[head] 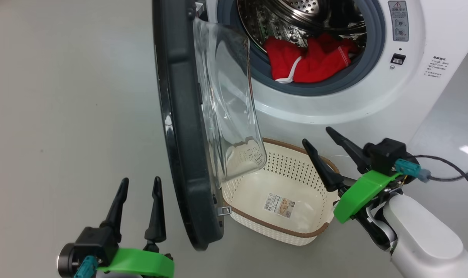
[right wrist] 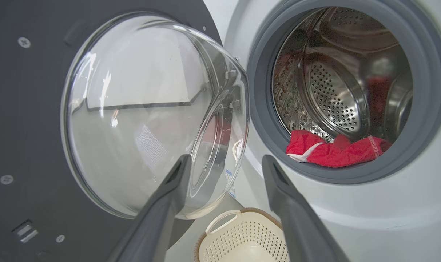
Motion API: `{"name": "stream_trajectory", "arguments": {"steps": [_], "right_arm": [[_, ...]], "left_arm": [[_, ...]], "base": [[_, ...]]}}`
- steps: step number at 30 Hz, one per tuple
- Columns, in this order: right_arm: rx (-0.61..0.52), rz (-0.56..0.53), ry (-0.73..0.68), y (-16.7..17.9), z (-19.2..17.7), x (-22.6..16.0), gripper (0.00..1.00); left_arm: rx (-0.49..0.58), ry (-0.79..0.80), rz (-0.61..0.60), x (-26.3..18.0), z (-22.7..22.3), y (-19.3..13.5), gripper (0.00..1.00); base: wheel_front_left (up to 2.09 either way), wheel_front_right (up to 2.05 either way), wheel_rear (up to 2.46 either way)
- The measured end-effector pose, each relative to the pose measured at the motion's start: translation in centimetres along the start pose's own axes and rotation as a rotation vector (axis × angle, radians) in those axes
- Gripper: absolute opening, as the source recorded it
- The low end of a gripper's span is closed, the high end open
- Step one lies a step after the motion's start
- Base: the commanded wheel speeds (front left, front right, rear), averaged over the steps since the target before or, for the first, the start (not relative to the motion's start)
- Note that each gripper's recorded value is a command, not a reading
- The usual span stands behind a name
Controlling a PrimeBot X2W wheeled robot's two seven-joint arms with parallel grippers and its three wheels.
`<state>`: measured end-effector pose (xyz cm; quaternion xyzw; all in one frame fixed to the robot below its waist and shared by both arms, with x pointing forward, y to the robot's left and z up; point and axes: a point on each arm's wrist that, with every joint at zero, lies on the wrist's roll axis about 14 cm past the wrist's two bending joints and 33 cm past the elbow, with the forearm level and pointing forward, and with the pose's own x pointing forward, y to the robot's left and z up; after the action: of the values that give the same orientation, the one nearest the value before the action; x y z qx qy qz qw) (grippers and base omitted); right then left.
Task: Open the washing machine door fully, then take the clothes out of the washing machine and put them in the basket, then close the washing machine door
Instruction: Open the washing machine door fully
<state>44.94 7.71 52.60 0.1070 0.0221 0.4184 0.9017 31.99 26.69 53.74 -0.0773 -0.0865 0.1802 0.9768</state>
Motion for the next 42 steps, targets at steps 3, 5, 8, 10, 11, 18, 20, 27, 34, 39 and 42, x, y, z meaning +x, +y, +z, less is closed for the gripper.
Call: {"name": "stream_trajectory", "arguments": {"steps": [3, 5, 8, 10, 11, 18, 20, 27, 34, 39, 42], "right_arm": [[-0.004, -0.057, -0.073, -0.6, 1.3, -0.4, 1.0], [-0.017, -0.09, -0.146, -0.8, 2.9, -0.9, 1.0], [-0.058, -0.146, -0.202, -1.0, 3.7, -2.3, 1.0], [-0.073, -0.173, -0.195, -0.9, 3.0, -3.4, 1.0], [-0.076, -0.182, -0.183, -0.8, 2.4, -3.9, 1.0], [-0.095, -0.226, -0.166, -0.8, 1.3, -6.2, 1.0], [-0.087, -0.228, -0.17, -0.7, 1.3, -6.5, 1.0], [-0.073, -0.236, -0.16, -0.6, 0.8, -7.2, 1.0], [-0.063, -0.233, -0.167, -0.3, 1.1, -7.3, 1.0], [-0.059, -0.232, -0.167, -0.2, 1.0, -7.4, 1.0], [-0.056, -0.233, -0.161, -0.1, 0.8, -7.6, 1.0]], "left_arm": [[-0.001, -0.01, 0.002, 0.0, 0.3, 0.0, 1.0], [-0.003, -0.016, 0.002, 0.0, 0.5, -0.1, 1.0], [-0.006, -0.019, 0.01, -0.1, 0.6, 0.1, 1.0], [-0.007, -0.021, 0.014, -0.3, 0.7, 0.2, 1.0], [-0.008, -0.018, 0.016, -0.5, 0.6, 0.3, 1.0], [-0.007, -0.019, 0.024, -0.9, 0.6, 0.6, 1.0], [-0.006, -0.019, 0.025, -0.9, 0.6, 0.6, 1.0], [0.004, -0.024, 0.029, -1.0, 0.8, 0.9, 1.0], [0.008, -0.015, 0.037, -1.6, 0.5, 1.3, 1.0], [0.006, -0.013, 0.033, -1.7, 0.4, 1.3, 1.0], [0.008, -0.012, 0.032, -1.7, 0.4, 1.3, 1.0]], "base": [[0.0, 0.0, 0.0], [0.0, 0.0, 0.0], [0.0, 0.0, 0.0], [0.0, 0.0, 0.0], [0.0, 0.0, 0.0], [0.0, 0.0, 0.0], [0.0, 0.0, 0.0], [0.0, 0.0, 0.0], [0.0, 0.0, 0.0], [0.0, 0.0, 0.0], [0.0, 0.0, 0.0]]}}
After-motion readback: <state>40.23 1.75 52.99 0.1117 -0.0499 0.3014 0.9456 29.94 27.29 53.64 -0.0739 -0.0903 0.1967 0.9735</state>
